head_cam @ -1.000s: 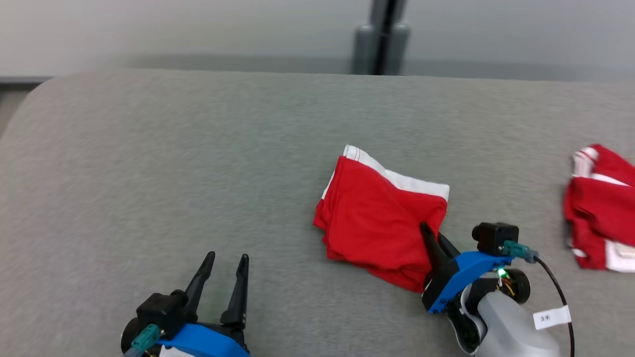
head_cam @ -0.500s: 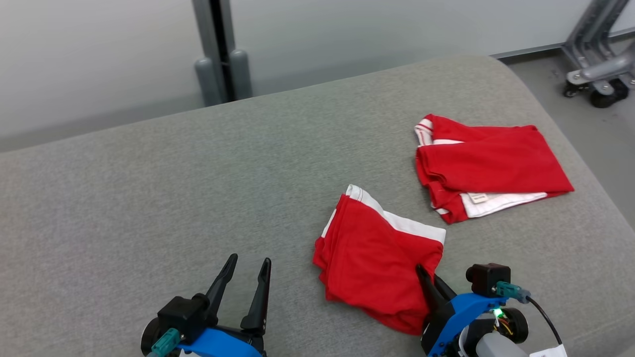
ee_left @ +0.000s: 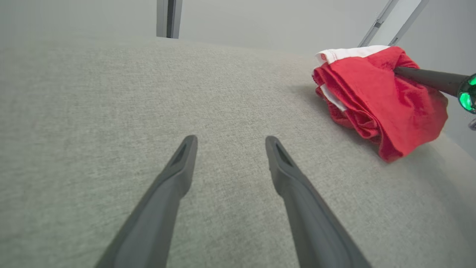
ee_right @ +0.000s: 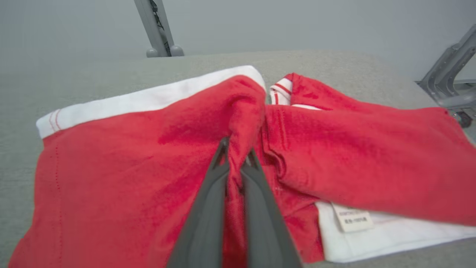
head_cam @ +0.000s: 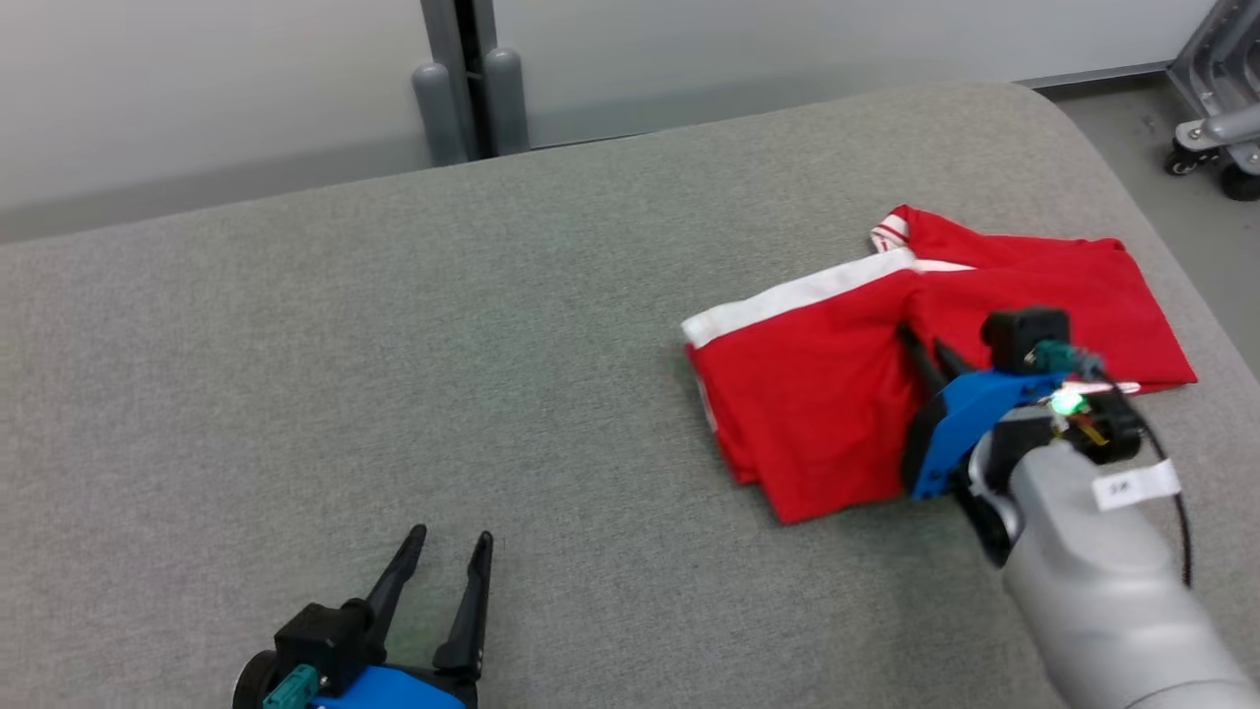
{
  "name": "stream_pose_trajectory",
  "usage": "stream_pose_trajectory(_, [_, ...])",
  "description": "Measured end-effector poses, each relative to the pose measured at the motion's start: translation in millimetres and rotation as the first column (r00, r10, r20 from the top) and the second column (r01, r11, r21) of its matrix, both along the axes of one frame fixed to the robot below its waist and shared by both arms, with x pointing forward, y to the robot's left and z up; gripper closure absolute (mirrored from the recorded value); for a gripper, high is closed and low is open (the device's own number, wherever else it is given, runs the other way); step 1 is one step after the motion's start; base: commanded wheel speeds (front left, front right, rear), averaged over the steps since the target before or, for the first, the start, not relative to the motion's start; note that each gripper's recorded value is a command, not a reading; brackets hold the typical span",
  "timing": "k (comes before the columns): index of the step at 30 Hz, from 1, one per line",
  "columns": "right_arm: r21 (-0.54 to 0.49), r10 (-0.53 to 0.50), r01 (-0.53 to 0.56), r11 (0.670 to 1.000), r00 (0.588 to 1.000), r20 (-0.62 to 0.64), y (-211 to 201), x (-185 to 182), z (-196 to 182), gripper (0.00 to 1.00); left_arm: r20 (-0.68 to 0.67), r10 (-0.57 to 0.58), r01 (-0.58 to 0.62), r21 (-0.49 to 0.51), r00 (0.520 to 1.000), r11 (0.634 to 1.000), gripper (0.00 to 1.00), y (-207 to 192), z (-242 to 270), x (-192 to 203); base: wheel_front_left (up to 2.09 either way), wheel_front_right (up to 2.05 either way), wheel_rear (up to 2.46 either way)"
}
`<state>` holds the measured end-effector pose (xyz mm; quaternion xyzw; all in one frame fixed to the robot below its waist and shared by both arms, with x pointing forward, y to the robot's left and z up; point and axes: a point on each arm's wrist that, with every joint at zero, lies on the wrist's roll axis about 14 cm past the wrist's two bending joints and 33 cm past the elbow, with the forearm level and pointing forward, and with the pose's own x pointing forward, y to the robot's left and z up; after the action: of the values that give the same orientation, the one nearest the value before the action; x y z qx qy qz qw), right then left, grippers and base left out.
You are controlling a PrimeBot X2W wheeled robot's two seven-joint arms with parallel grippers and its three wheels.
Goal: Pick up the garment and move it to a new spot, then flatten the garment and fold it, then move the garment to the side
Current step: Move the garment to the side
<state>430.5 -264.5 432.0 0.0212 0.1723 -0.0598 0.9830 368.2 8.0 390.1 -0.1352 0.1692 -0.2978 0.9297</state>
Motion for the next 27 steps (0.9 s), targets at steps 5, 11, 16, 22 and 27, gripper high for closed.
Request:
stream_pose_trajectory(5, [-0.175,-0.089,0.072,0.982,0.992,-0.089,-74,9,10,1.0,0.006,0.054,-0.054,0.015,0.999,0.998,0.0,21,-2,10,0.0,0.0,0.0])
stream_pose_trajectory(11, [-0.311,-0.216,0.171,0.935,0.97,-0.116,-135,11,27,0.66,-0.007,0.103,-0.102,0.026,0.995,0.994,0.0,39,-9,15,0.0,0.0,0.0])
stream_pose_trajectory(16, [-0.338,-0.3,0.264,0.904,0.952,-0.059,-144,6,35,0.0,-0.014,0.121,-0.121,0.034,0.992,0.992,0.0,47,-12,17,0.0,0.0,0.0])
stream_pose_trajectory(22, [-0.31,-0.25,0.27,0.911,0.963,0.105,-105,21,54,0.0,0.016,0.158,-0.158,0.036,0.987,0.987,0.0,57,-4,27,0.0,0.0,0.0])
stream_pose_trajectory(27, [-0.247,-0.131,0.189,0.95,0.964,0.233,-64,38,67,0.0,0.053,0.234,-0.236,0.04,0.971,0.971,0.0,79,7,36,0.0,0.0,0.0])
